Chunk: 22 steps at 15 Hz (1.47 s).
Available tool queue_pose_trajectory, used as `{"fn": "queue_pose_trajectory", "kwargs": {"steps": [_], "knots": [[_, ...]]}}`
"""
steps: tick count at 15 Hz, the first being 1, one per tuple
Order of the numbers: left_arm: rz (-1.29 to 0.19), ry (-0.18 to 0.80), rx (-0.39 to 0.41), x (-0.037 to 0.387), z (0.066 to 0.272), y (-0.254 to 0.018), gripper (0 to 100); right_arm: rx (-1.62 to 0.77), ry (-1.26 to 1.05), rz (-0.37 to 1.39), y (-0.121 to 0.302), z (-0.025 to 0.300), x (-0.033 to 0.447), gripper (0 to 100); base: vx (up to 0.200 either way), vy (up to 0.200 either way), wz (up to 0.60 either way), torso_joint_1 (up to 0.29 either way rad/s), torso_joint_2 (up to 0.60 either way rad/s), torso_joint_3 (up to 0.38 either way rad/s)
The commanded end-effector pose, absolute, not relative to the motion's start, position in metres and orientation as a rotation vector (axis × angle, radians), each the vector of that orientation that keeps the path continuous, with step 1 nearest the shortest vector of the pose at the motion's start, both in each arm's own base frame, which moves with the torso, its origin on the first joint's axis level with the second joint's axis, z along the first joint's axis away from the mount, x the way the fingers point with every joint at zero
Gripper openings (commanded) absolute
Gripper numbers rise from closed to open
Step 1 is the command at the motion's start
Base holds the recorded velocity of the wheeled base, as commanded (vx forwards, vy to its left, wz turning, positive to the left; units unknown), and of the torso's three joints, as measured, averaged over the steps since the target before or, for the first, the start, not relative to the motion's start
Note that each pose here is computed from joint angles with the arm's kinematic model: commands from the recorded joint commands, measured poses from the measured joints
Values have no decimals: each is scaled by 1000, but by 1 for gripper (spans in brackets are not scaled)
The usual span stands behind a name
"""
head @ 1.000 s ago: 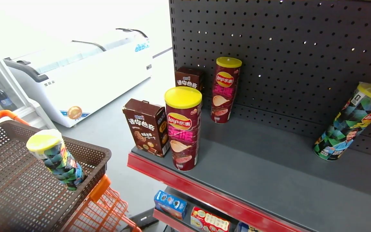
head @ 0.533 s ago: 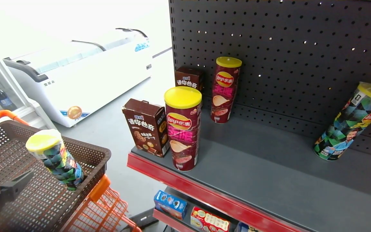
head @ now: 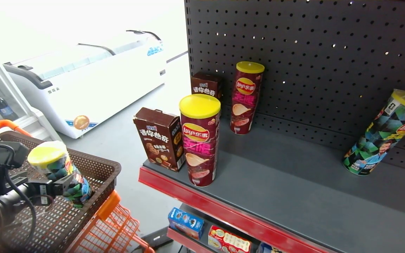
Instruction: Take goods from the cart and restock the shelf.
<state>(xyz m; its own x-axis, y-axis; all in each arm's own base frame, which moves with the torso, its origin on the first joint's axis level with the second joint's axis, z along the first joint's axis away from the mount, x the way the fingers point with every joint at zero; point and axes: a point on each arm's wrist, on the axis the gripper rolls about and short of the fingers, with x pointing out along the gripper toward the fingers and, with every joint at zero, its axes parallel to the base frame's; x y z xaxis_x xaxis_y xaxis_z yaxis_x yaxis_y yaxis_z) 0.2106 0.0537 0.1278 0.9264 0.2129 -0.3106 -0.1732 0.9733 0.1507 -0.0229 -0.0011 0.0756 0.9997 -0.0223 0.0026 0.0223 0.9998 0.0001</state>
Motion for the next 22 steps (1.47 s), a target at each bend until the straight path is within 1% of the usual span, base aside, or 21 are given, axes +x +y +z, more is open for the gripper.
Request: {"fn": "queue_pose_trajectory", "kwargs": {"steps": [1, 4, 5, 6, 7, 10, 13, 15, 16, 17, 19, 20, 22], "knots": [[163, 380, 74, 230, 101, 49, 100, 0, -2, -23, -1, 76, -23, 100, 0, 0, 0, 0, 0, 0], [156, 317, 85, 242, 89, 49, 100, 0, -2, -21, -1, 76, -23, 100, 0, 0, 0, 0, 0, 0], [156, 317, 85, 242, 89, 49, 100, 0, -2, -21, -1, 76, -23, 100, 0, 0, 0, 0, 0, 0], [157, 258, 97, 248, 84, 49, 100, 0, -2, -23, -1, 76, -23, 100, 0, 0, 0, 0, 0, 0], [167, 243, 99, 251, 82, 51, 100, 0, -2, -23, -1, 76, -23, 100, 0, 0, 0, 0, 0, 0], [212, 251, 97, 254, 79, 59, 100, 0, -2, -21, -1, 76, -23, 100, 0, 0, 0, 0, 0, 0], [215, 268, 85, 258, 72, 61, 100, 0, -2, -23, -1, 76, -23, 100, 0, 0, 0, 0, 0, 0], [217, 260, 85, 264, 71, 63, 100, 0, -2, -21, -1, 76, -23, 100, 0, 0, 0, 0, 0, 0], [220, 251, 84, 267, 72, 64, 0, 0, -2, -21, -1, 76, -23, 100, 0, 0, 0, 0, 0, 0], [221, 224, 81, 272, 76, 65, 0, 0, -2, -21, -1, 76, -23, 100, 0, 0, 0, 0, 0, 0], [218, 218, 82, 274, 78, 65, 0, 0, -2, -21, -1, 76, -23, 100, 0, 0, 0, 0, 0, 0], [218, 197, 85, 273, 84, 64, 0, 0, -2, -21, -1, 76, -23, 100, 0, 0, 0, 0, 0, 0], [209, 109, 97, 268, 108, 60, 0, 0, -2, -23, -1, 76, -23, 100, 0, 0, 0, 0, 0, 0]]}}
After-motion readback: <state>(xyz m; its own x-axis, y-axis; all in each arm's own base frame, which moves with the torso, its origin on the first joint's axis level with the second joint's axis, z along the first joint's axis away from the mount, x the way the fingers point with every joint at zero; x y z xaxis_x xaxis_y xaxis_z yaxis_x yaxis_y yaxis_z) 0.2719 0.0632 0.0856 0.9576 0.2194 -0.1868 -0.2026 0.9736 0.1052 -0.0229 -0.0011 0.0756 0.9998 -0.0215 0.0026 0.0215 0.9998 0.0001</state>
